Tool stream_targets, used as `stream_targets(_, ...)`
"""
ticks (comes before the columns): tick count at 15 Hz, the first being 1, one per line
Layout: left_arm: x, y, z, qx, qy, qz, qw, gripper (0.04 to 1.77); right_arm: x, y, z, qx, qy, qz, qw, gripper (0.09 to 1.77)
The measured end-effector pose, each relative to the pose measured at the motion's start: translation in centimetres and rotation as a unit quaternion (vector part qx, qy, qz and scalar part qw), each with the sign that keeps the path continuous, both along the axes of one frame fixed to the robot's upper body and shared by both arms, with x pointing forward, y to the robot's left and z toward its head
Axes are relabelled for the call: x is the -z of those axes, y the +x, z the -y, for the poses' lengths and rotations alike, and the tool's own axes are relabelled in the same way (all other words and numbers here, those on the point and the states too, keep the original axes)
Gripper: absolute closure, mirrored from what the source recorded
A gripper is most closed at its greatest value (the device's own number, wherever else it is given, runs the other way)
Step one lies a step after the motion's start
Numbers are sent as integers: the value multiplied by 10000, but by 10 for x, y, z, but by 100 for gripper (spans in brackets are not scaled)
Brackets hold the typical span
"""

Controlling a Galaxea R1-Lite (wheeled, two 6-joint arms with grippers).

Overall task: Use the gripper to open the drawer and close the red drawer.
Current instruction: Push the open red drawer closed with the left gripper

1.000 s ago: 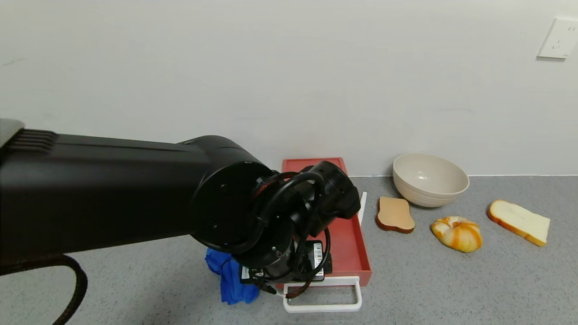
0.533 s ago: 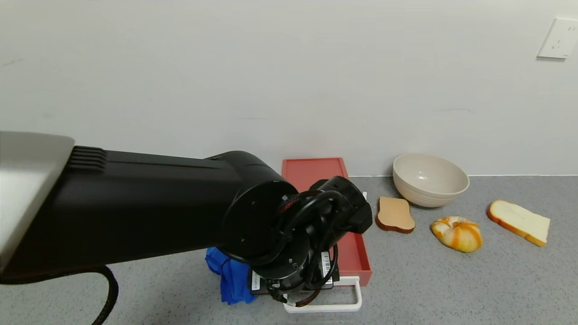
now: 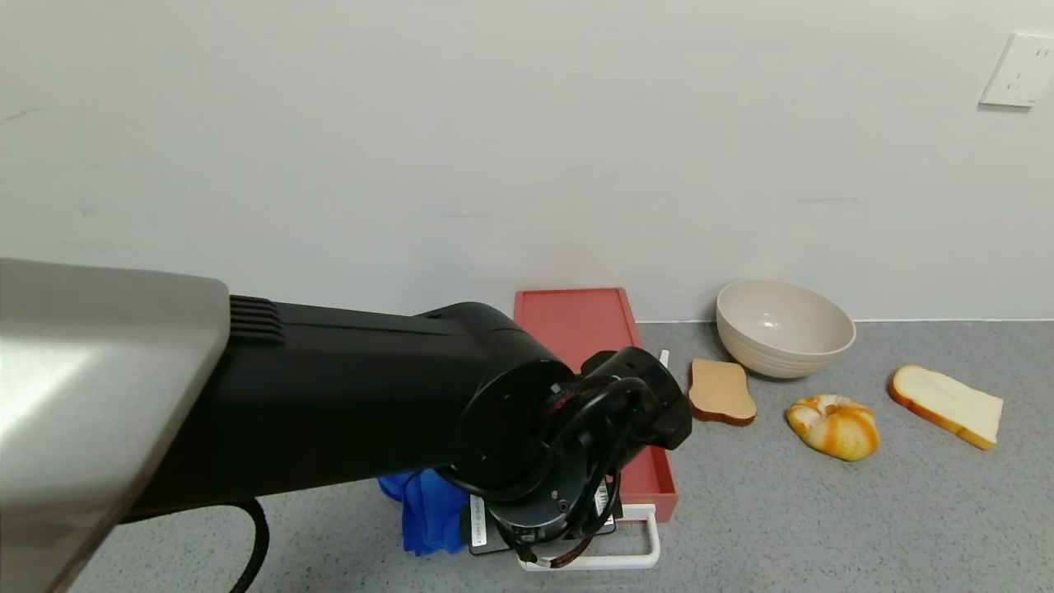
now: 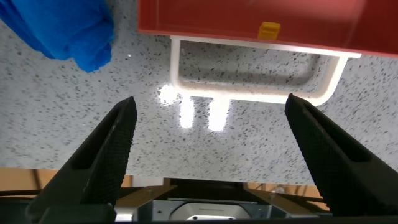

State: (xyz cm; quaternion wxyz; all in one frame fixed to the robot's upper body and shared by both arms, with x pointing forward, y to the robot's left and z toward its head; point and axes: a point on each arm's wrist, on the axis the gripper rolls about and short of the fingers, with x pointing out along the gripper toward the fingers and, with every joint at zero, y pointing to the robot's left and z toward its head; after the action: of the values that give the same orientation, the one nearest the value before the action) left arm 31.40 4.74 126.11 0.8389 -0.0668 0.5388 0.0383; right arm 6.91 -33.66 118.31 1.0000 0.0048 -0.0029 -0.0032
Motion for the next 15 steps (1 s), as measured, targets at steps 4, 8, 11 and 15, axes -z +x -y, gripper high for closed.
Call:
stream_targets(4,10,4,7,-128,-126,-98,9998,9,0,0,0,-2,-2,0,10000,15)
stream_targets(8,22,7,11,-304,-181,-264,9990,9,0,0,0,0,-3,0,10000,15)
stream_targets(11,32,8,13,-414,-180,-385,9982,9,0,0,0,2,-3,0,10000,15)
stream_targets(15,37,8,16,-414,-247,-543,9974,9,0,0,0,0,-3,0,10000,15)
